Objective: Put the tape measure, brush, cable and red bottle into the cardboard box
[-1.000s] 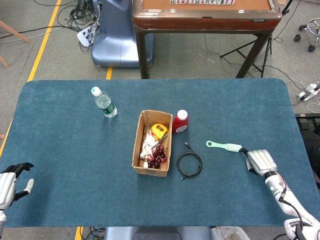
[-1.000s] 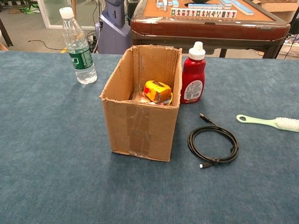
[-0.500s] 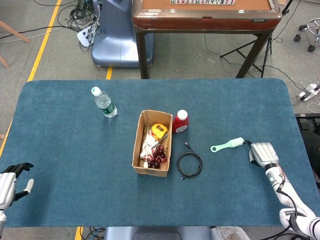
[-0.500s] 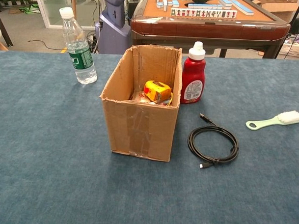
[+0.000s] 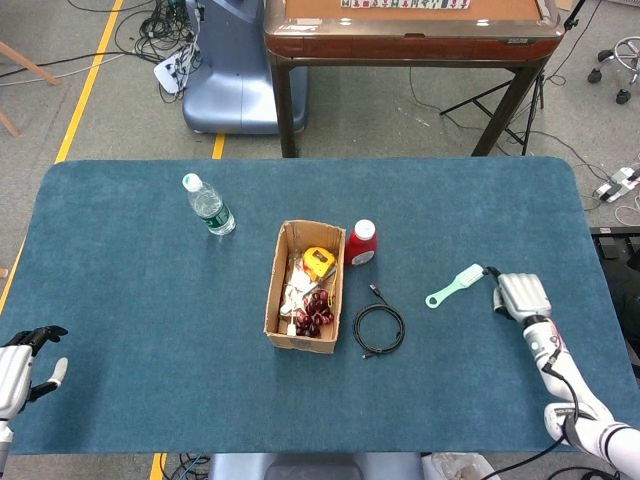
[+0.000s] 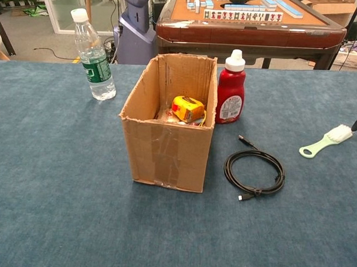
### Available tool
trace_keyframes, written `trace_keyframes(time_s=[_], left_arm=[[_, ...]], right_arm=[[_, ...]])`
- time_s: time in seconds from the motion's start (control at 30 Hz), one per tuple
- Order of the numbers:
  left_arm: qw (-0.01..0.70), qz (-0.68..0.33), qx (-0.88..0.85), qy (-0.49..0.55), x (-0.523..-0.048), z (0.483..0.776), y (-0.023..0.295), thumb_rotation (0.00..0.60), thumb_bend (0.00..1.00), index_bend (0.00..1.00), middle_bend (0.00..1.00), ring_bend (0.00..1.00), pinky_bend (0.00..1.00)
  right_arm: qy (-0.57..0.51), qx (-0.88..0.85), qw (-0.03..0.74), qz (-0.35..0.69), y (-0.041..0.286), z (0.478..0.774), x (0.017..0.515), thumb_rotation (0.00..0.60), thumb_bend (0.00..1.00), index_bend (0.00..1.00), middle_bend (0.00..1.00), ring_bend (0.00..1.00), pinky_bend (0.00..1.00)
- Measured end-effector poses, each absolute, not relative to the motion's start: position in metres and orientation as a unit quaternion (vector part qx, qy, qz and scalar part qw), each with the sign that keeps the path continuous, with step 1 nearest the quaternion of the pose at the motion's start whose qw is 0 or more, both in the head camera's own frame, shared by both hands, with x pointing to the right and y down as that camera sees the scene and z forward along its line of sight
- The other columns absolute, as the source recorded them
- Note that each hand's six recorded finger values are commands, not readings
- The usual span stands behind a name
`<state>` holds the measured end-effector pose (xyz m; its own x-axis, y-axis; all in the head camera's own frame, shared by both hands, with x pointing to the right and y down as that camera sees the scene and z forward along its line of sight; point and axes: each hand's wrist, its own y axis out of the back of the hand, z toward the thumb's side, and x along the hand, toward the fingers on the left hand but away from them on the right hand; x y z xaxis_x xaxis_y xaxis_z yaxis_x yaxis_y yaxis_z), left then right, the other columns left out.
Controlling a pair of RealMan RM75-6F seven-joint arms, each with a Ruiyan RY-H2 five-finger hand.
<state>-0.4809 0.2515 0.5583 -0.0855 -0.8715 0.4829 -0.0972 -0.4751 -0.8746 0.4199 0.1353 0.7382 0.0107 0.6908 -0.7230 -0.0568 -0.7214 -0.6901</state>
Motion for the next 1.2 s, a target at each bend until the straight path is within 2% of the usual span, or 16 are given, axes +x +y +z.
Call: trace_keyframes(time_s=[0.1,0.2,0.27,0.37,0.43,0.5,0.6,0.63,0.73,0.83,1.0,1.2], left_arm=[[0.314,-0.616,-0.599,0.403,-0.481,0.559,0.252,0.600,0.35,0.34,0.41,0.35,0.55],[0.314,-0.616,-0.599,0.403,-0.481,0.559,0.252,0.600,0.35,0.34,0.41,0.35,0.55],[0.314,-0.616,-0.599,0.404,-0.481,0.558,0.252,0.600,0.35,0.34,0.41,0.35,0.55],[0.315,-0.615,-0.600,0.403,-0.480,0.559,0.252,0.600,0.35,0.34,0.41,0.35,0.55],[0.316,-0.615,-0.600,0.402,-0.479,0.559,0.252,0.600,0.35,0.34,0.41,0.35,0.55],[0.316,-0.615,-0.601,0.401,-0.479,0.559,0.252,0.600,0.35,0.34,0.41,0.35,0.55],[0.316,-0.616,-0.601,0.401,-0.479,0.560,0.252,0.600,0.35,0.34,0.41,0.35,0.55],[0.315,-0.616,-0.601,0.401,-0.479,0.560,0.252,0.600,0.35,0.34,0.41,0.35,0.55],[0.315,-0.616,-0.600,0.402,-0.479,0.559,0.252,0.600,0.35,0.34,0.41,0.35,0.55],[0.314,-0.615,-0.600,0.403,-0.479,0.559,0.252,0.600,0.35,0.34,0.41,0.35,0.55],[0.314,-0.615,-0.600,0.404,-0.480,0.559,0.252,0.600,0.35,0.34,0.41,0.35,0.55],[0.313,-0.615,-0.600,0.406,-0.481,0.558,0.252,0.600,0.35,0.34,0.41,0.35,0.55]], right_arm=[[-0.251,-0.655,0.286,0.653,0.134,0.736,0.418,0.600,0.94,0.25,1.00,1.00,1.00],[-0.267,-0.663,0.284,0.639,0.134,0.730,0.415,0.600,0.88,0.26,1.00,1.00,1.00],[-0.283,-0.671,0.285,0.623,0.134,0.723,0.413,0.600,0.81,0.29,0.99,0.99,1.00],[-0.302,-0.680,0.299,0.598,0.133,0.709,0.410,0.600,0.62,0.31,0.89,0.91,0.98],[-0.311,-0.684,0.315,0.580,0.133,0.697,0.407,0.600,0.47,0.32,0.77,0.82,0.91],[-0.315,-0.685,0.331,0.567,0.132,0.688,0.404,0.600,0.33,0.35,0.64,0.69,0.79],[-0.314,-0.680,0.364,0.554,0.131,0.678,0.399,0.600,0.21,0.40,0.46,0.45,0.58],[-0.310,-0.676,0.375,0.554,0.131,0.676,0.398,0.600,0.19,0.41,0.41,0.38,0.50],[-0.296,-0.664,0.403,0.556,0.129,0.676,0.394,0.600,0.14,0.42,0.30,0.24,0.33],[-0.282,-0.651,0.428,0.560,0.126,0.680,0.389,0.600,0.11,0.43,0.23,0.15,0.22],[-0.278,-0.638,0.447,0.562,0.117,0.691,0.377,0.600,0.05,0.43,0.20,0.11,0.18],[-0.252,-0.641,0.454,0.565,0.106,0.709,0.362,0.600,0.08,0.43,0.18,0.08,0.16]])
